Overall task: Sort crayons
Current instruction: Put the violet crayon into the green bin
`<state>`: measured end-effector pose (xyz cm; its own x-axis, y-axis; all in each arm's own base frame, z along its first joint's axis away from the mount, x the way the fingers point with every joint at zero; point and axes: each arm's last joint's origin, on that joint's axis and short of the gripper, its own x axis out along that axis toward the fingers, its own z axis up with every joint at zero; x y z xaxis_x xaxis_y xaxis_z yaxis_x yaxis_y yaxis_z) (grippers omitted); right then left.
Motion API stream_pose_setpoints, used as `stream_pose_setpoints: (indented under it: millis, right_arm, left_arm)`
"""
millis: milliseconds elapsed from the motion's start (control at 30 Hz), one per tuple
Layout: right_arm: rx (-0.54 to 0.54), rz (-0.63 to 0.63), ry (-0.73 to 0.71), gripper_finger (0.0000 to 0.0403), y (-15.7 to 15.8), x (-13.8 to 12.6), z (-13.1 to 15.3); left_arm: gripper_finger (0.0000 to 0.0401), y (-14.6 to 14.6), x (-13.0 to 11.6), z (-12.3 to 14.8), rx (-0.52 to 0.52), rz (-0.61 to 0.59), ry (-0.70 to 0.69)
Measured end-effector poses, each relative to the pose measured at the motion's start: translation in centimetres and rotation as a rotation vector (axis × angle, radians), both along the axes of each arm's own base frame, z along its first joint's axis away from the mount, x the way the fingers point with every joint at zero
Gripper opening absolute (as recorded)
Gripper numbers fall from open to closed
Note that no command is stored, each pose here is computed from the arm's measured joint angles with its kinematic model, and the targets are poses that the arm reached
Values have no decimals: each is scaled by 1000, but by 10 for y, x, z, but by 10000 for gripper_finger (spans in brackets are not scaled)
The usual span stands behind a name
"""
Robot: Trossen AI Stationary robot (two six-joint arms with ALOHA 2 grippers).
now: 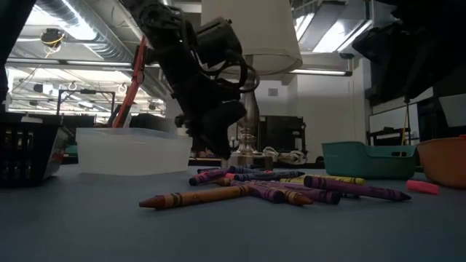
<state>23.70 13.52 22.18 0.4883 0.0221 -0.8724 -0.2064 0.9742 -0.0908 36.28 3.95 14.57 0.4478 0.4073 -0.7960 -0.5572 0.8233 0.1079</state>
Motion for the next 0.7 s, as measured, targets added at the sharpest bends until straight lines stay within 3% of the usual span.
stream_pose_setpoints:
  millis: [700]
  right_arm:
    - [9, 0, -15, 156, 1, 1, 1]
  left_arm:
    - [127, 37, -6, 0, 139, -169, 144]
